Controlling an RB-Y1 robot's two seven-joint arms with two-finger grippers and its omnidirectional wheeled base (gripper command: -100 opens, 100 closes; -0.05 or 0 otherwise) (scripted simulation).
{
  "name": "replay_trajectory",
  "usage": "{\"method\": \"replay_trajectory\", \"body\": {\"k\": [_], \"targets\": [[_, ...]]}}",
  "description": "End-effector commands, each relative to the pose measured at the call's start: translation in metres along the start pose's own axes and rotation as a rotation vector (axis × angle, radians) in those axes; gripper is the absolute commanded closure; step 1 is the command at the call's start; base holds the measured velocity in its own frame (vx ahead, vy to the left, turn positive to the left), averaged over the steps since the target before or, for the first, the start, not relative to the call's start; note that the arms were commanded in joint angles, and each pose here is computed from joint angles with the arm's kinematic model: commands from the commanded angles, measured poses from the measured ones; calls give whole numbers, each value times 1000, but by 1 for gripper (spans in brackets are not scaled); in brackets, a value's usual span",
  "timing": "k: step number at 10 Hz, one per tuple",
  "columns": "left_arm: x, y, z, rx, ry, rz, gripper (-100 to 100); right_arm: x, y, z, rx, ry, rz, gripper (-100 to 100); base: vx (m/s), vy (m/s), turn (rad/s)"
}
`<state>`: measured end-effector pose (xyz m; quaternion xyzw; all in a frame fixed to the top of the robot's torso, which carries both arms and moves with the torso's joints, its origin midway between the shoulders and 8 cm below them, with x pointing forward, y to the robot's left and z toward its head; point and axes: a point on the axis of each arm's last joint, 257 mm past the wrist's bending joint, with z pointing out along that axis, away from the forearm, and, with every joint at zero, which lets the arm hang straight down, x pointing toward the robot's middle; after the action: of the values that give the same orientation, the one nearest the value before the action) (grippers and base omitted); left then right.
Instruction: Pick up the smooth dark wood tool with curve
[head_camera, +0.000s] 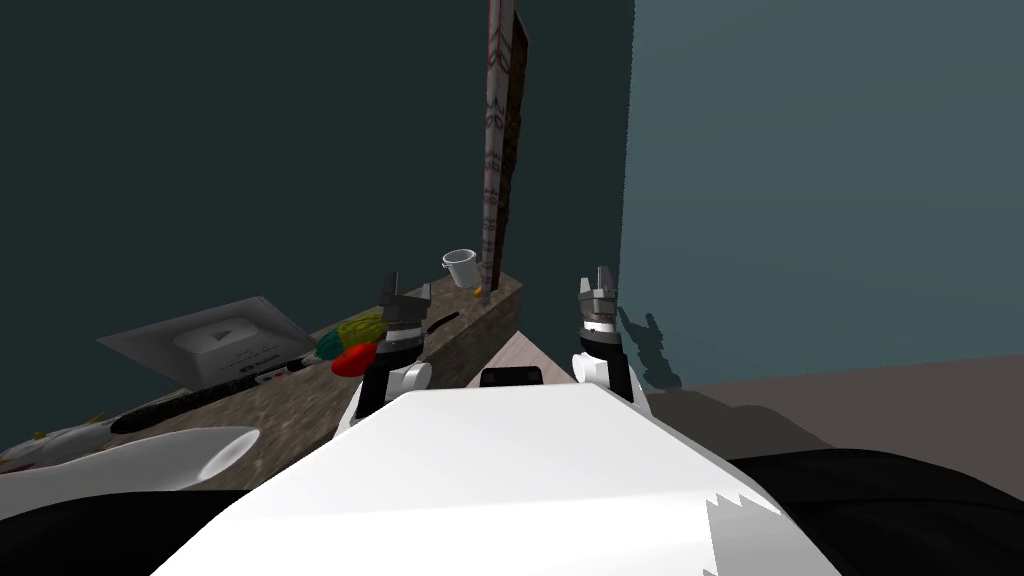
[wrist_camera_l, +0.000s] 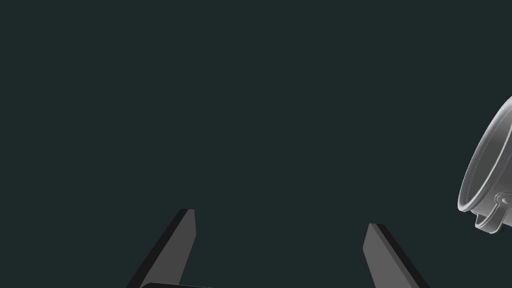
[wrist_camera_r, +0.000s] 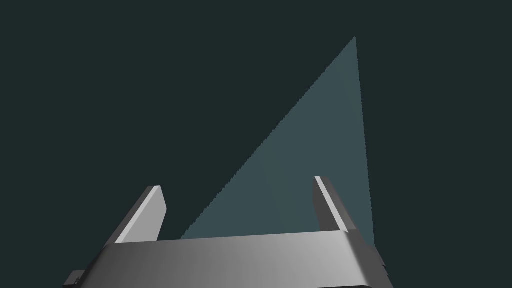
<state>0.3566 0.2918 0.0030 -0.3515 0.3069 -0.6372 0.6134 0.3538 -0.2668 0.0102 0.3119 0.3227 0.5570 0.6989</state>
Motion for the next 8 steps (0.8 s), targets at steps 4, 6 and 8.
{"method": "replay_trajectory", "body": {"k": [4, 6, 8], "targets": [[-17, 28, -3, -138, -2, 2, -100, 0, 0, 0, 0, 0, 0, 0, -14, 7, -50], [-26, 40, -5, -199, -11, 0, -100, 0, 0, 0, 0, 0, 0, 0, -14, 9, -58], [-28, 52, -8, -246, -21, 1, -100, 0, 0, 0, 0, 0, 0, 0, -10, 5, -13]]}}
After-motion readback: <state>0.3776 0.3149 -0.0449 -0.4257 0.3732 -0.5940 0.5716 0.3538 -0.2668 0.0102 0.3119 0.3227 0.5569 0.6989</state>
